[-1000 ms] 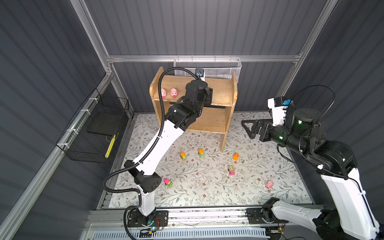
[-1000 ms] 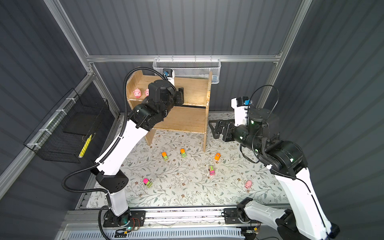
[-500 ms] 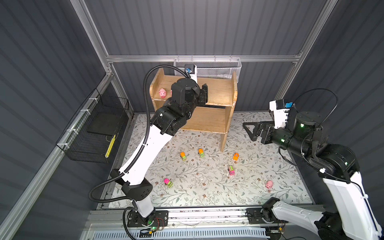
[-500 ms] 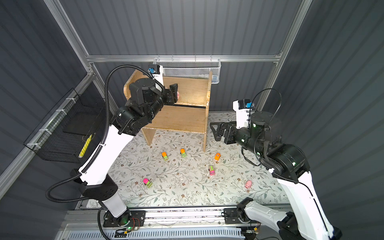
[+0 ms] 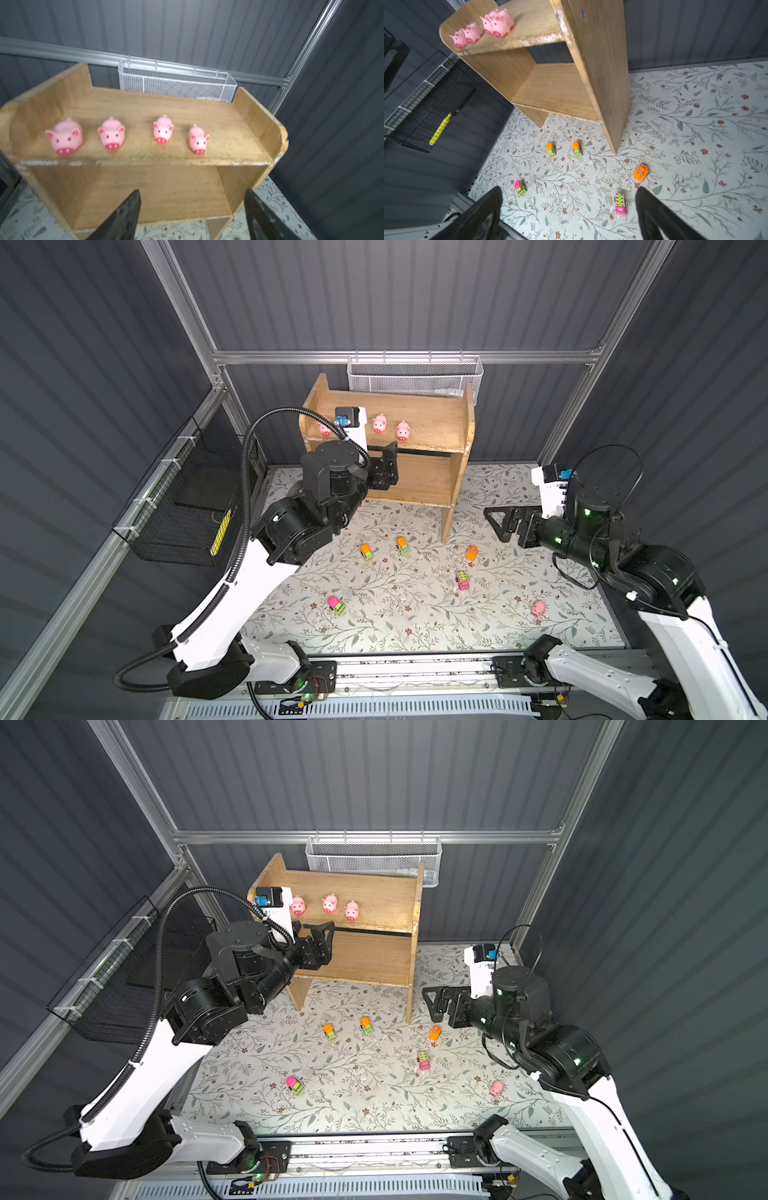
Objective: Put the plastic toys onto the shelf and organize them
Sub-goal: 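Open the left gripper and draw it back from the shelf, then lower the left gripper toward the table while the right gripper moves toward the trucks, then move the right gripper toward the pink pig nearest the robot while the left gripper hovers, then lower the open right gripper onto the pink pig and close on it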
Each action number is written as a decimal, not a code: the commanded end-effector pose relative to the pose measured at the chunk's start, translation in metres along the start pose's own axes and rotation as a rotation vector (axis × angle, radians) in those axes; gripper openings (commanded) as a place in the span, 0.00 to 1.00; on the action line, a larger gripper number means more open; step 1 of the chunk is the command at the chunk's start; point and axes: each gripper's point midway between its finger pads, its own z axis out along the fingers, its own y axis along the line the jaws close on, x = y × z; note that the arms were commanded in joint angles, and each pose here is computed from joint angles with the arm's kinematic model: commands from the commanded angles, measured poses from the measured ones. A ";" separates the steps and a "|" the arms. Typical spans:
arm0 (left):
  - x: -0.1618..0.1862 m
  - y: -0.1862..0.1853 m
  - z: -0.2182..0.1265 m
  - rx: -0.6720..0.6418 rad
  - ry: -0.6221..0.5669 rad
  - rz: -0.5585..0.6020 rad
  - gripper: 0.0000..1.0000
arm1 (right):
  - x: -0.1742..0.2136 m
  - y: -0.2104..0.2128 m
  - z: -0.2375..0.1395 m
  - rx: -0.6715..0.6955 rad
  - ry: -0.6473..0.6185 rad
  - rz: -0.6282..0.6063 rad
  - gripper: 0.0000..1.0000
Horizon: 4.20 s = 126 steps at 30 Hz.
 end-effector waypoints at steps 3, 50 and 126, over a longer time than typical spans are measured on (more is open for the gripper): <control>0.054 0.007 -0.008 -0.023 0.082 -0.057 0.80 | 0.028 -0.012 0.005 0.008 0.038 0.056 0.99; 0.194 0.101 -0.086 -0.216 0.410 0.046 0.98 | 0.122 -0.097 0.045 0.306 0.156 0.068 0.99; 0.320 -0.033 0.030 0.240 0.663 0.087 1.00 | 0.273 -0.248 0.026 0.982 0.205 0.692 0.99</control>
